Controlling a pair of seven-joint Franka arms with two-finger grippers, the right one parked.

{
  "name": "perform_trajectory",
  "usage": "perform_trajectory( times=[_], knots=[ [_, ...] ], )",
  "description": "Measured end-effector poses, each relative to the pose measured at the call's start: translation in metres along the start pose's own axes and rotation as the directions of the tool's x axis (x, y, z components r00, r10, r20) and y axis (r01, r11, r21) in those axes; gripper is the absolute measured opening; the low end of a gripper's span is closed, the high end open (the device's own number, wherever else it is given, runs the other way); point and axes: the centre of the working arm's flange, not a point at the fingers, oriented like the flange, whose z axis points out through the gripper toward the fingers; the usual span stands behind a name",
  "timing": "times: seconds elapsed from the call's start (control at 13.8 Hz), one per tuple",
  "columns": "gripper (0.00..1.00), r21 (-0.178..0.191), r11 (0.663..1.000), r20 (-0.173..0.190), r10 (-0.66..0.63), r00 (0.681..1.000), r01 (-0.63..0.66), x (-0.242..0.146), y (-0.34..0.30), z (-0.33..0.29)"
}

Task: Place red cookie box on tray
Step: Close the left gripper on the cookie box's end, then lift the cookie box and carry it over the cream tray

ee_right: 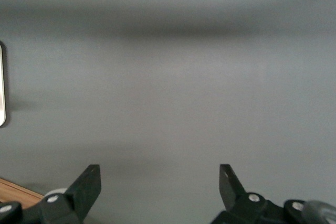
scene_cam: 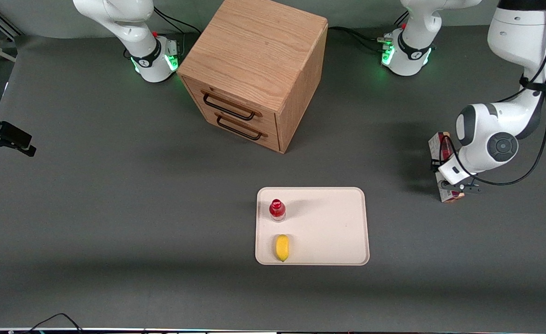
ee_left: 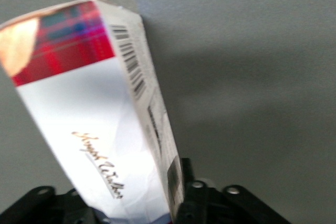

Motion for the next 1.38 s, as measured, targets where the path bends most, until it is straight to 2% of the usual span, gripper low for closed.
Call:
perform_trajectory(
  times=[0.07, 0.29, 0.43, 0.58, 0.72, 0.87, 1.09, 1.23, 1.38],
  knots=[
    [0.26, 0.000, 1.000, 0.001, 0.001, 1.000, -0.001, -0.001, -0.002, -0.001],
    [0.21, -0.003, 1.000, 0.022, 0.000, 1.000, 0.000, -0.001, -0.004, -0.008],
    [0.14, -0.008, 1.000, 0.059, -0.005, 0.998, 0.005, 0.004, -0.008, -0.028],
    [0.14, -0.012, 1.000, 0.096, -0.013, 0.995, 0.015, 0.013, -0.016, -0.076],
    [0.14, -0.015, 1.000, 0.114, -0.017, 0.993, 0.019, 0.021, -0.018, -0.145],
    [0.14, -0.027, 1.000, 0.098, -0.012, 0.995, 0.015, 0.028, -0.009, -0.219],
    [0.14, -0.076, 0.994, 0.040, -0.072, 0.997, 0.075, 0.034, 0.019, -0.317],
    [0.14, -0.088, 0.988, 0.004, -0.129, 0.992, 0.129, 0.038, 0.062, -0.357],
    [0.14, -0.097, 0.980, -0.001, -0.174, 0.985, 0.173, 0.046, 0.126, -0.364]
  ],
)
